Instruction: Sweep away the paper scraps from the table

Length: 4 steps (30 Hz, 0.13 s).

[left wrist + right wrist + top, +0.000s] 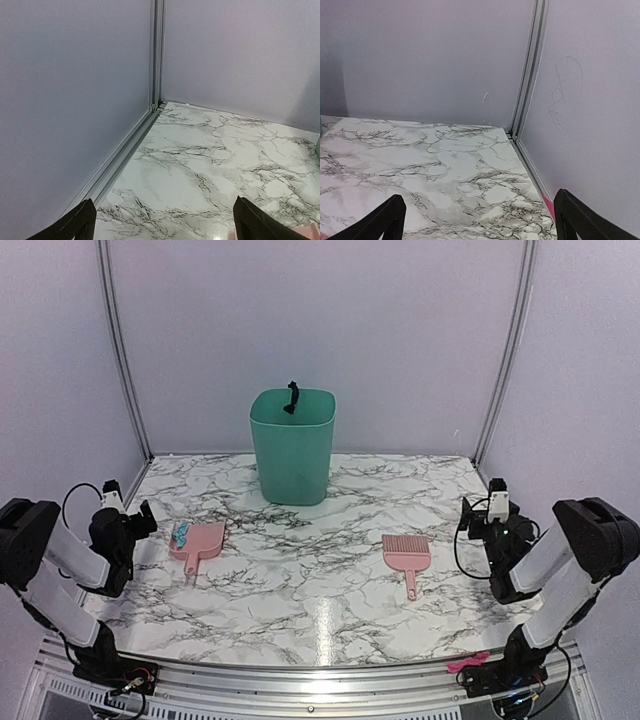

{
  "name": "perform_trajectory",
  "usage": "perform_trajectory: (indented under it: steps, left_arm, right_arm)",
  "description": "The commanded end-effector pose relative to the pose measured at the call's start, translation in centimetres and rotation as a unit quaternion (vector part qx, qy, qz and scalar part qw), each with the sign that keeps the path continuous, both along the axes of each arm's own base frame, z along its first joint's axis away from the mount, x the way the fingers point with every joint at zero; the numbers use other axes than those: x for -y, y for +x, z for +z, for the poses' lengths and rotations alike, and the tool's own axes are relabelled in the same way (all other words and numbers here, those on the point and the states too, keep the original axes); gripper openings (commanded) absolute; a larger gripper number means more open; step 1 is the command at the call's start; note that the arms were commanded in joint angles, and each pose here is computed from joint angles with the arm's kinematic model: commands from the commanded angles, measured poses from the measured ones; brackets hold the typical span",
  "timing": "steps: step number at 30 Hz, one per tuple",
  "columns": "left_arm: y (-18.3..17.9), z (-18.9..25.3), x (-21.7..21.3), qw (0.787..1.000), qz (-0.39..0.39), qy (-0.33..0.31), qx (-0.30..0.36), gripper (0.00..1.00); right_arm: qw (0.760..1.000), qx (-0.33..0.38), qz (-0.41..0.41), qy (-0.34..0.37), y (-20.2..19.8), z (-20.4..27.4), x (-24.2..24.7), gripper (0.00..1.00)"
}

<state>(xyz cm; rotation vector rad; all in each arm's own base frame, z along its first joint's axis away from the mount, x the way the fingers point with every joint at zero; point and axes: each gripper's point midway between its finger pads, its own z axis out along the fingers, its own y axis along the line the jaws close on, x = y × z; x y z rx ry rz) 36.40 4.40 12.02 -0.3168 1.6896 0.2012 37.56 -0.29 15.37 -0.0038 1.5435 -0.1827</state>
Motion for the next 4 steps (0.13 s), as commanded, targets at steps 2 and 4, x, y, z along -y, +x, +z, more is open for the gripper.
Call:
perform_trajectory:
  steps: [2, 4]
  left_arm:
    - [0.43, 1.23, 0.04, 1.0, -0.001, 0.004, 0.022, 0.99]
    - [0.44, 1.24, 0.04, 1.0, -0.001, 0.004, 0.023, 0.99]
  right_arm:
    - [1.0, -0.003, -0.016, 0.009, 0.22, -0.02, 0.74, 0.99]
    - [1.0, -0.004, -0.015, 0.009, 0.31, -0.04, 0.68, 0.99]
